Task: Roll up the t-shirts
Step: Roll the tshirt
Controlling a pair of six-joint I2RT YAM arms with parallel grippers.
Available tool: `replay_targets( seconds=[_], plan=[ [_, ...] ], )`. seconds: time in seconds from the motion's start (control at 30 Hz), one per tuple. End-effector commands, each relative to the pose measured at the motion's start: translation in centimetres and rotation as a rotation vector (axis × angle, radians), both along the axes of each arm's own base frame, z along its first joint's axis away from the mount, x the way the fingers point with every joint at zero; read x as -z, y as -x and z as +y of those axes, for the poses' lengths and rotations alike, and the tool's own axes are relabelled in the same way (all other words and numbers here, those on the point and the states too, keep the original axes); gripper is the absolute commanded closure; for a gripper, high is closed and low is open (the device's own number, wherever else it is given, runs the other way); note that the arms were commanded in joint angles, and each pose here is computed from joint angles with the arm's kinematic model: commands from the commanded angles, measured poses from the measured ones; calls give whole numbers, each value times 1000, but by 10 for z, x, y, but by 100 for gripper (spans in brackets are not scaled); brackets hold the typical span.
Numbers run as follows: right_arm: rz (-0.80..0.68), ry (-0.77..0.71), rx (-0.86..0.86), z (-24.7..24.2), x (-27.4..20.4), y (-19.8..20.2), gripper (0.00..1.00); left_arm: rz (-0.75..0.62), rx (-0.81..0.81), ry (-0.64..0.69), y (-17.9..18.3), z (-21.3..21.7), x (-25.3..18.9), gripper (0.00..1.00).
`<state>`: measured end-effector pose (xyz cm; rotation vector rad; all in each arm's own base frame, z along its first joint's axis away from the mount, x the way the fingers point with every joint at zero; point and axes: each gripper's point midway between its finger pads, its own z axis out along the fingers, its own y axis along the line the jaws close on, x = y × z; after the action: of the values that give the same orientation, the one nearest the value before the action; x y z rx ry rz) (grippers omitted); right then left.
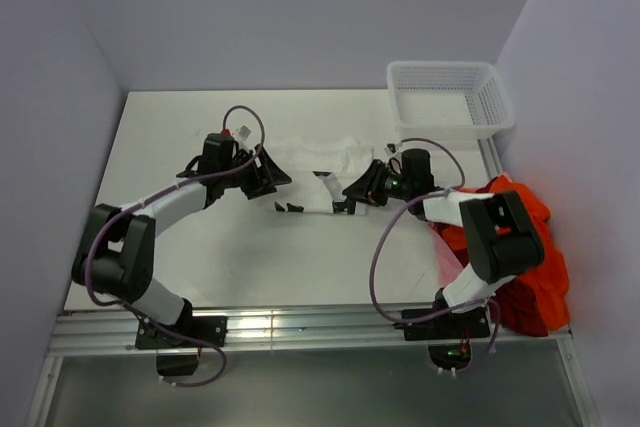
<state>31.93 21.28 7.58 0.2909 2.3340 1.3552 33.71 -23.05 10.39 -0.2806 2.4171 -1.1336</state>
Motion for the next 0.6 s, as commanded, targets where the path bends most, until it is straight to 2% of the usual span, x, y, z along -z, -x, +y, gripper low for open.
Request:
replay_targets(
  seconds=[0.0,0.03,0.2,0.27,0.47,0.57],
  plan=[
    [-74,87,75,-19,-7,10,61,-98,-4,-62,11,6,-22,31],
    [-91,99,99,-22,-9,12,60,-122,-25,-68,9,9,-24,30],
    [-270,217,252,-41,-30,26,43,-201,-93,-73,25,17,-20,26],
    [-344,279,340,-51,-41,27,39,-259,-126,-83,30,19,-18,16],
    [-395,394,485,-70,-28,42,26,-320,-243,-183,37,36,-2,6],
    [-382,430,511,-74,-12,50,26,-373,-257,-205,40,36,-1,4]
  ],
)
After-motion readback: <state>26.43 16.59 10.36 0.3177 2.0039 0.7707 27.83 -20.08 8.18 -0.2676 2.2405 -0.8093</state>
